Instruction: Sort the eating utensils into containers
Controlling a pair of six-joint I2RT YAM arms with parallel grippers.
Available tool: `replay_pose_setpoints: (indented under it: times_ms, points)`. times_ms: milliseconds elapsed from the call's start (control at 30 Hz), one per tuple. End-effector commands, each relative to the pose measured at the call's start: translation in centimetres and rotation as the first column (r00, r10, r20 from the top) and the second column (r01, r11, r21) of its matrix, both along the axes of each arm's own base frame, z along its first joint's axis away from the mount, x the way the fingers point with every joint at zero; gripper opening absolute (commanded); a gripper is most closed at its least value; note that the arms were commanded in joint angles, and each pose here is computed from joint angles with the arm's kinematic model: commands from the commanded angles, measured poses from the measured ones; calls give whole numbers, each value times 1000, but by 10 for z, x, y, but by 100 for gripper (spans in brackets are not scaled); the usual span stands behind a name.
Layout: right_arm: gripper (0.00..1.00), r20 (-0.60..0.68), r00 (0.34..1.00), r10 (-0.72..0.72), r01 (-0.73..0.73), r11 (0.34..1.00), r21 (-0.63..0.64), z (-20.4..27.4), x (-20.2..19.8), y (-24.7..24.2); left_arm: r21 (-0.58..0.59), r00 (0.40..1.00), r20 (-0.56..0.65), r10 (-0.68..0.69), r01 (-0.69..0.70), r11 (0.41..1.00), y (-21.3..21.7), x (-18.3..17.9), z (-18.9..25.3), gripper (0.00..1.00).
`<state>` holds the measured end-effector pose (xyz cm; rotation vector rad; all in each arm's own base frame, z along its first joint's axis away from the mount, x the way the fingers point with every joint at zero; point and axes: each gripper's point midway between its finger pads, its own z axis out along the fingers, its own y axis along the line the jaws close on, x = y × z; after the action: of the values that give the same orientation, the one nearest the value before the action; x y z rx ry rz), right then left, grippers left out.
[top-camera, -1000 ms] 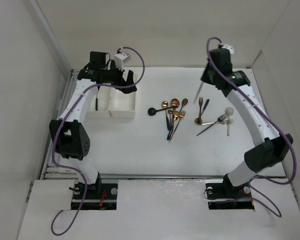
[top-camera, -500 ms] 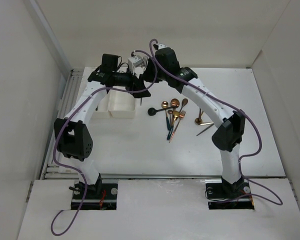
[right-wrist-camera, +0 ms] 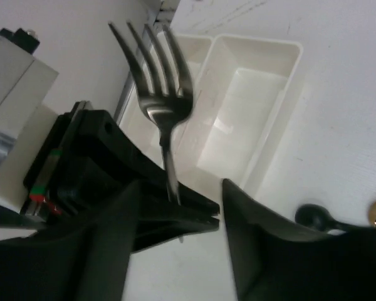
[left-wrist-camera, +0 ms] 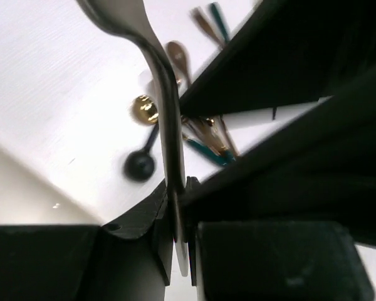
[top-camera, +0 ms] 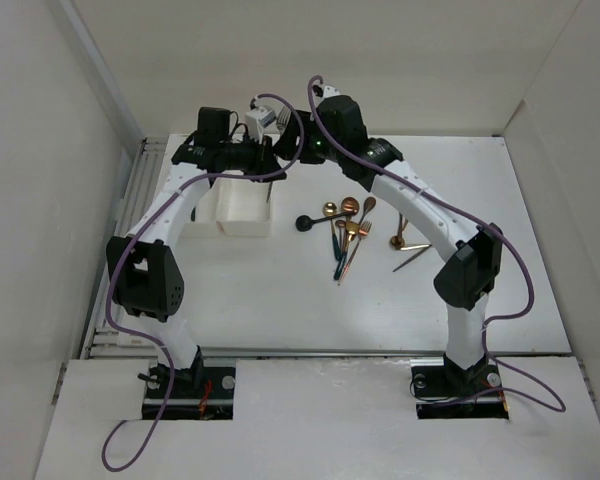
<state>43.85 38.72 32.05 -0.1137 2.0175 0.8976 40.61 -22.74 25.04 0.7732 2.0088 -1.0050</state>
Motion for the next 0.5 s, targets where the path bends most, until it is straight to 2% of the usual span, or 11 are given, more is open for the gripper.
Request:
replay_pose_setpoints:
  times_ms: [0,67,100,133,167,200,267,333,367,433,467]
  points:
    - [67,26,1000,16,-17,998,56,29,0,-16,55,972,85,217,-222,973,37,38,15,0]
    - [78,-23,998,-61,62,998,14,21,3,-43,140,932,120,342,-357,923,70,57,7,0]
    - [87,-24,989,-144,144,989,-19,17,11,-63,211,868,171,467,-495,843,107,74,1,0]
    - [89,-72,975,-212,207,976,-72,-5,14,-87,252,827,200,525,-562,788,129,84,-5,0]
    - [89,-70,962,-266,261,963,-70,3,10,-107,290,780,222,584,-625,724,151,90,-8,0]
    - [92,-87,945,-316,309,947,-91,-5,9,-124,364,701,274,658,-709,604,191,99,-21,0]
    - [94,-142,878,-456,431,885,-178,-36,1,-178,413,646,312,697,-753,513,222,104,-29,0]
    - [94,-197,804,-562,516,822,-241,-63,-10,-214,477,637,308,707,-746,464,246,103,-50,0]
    - [94,-255,747,-614,534,782,-320,-100,-23,-239,505,643,302,704,-734,454,249,101,-61,0]
    - [94,-299,692,-657,564,751,-344,-120,-41,-260,556,657,283,698,-706,439,256,98,-84,0]
    - [92,-338,643,-687,562,723,-402,-152,-56,-277,569,666,278,692,-695,440,257,98,-93,0]
